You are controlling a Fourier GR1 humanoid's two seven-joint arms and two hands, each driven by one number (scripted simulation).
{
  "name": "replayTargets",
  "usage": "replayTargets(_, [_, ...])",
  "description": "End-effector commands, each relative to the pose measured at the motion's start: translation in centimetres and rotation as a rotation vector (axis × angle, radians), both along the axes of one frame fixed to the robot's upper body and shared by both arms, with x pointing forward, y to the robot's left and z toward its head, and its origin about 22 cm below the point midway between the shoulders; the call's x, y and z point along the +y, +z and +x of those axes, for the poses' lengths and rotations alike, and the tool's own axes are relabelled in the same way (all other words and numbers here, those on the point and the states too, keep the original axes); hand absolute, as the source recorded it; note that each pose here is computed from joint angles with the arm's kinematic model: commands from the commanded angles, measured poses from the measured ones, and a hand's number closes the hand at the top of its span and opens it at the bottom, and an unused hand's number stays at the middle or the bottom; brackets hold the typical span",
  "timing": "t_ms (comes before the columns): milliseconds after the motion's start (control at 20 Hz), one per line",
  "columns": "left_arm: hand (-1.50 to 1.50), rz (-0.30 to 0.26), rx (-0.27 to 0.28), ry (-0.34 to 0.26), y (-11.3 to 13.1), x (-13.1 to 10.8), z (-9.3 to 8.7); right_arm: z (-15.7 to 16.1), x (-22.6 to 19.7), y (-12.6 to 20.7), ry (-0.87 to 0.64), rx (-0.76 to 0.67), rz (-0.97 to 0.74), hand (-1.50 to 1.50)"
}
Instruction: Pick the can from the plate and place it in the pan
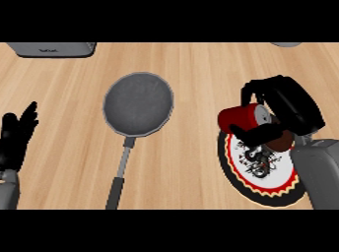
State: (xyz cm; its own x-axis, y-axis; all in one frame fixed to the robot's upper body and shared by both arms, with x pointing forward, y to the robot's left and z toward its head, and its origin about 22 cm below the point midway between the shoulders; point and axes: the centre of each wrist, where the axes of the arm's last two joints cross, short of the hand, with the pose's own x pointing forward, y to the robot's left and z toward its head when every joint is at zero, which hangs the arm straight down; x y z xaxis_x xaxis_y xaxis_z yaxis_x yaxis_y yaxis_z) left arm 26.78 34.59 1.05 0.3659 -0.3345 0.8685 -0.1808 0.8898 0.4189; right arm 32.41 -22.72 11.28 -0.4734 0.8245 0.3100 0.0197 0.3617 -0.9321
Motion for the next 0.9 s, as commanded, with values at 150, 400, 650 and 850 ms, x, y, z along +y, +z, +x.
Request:
replayTargets(150, [0.0,-0.007,0.0,-0.006,0.1,-0.7,0.4,2.7,6.3,2.9,0.048,0.009,0.116,1.5])
replayTargets(400, [0.0,-0.002,0.034,0.008,-1.4,0.9,-0.7,4.6,11.0,3.8,0.028,0.074,0.196,1.5])
replayTargets(650, [0.0,0.002,0.011,-0.024,-0.1,-0.2,0.9,6.2,15.3,1.4,0.024,0.142,0.265,1.5])
replayTargets(850, [0.0,-0.008,-0.019,-0.051,1.0,-3.3,1.2,8.1,16.8,-0.3,-0.036,0.182,0.247,1.5])
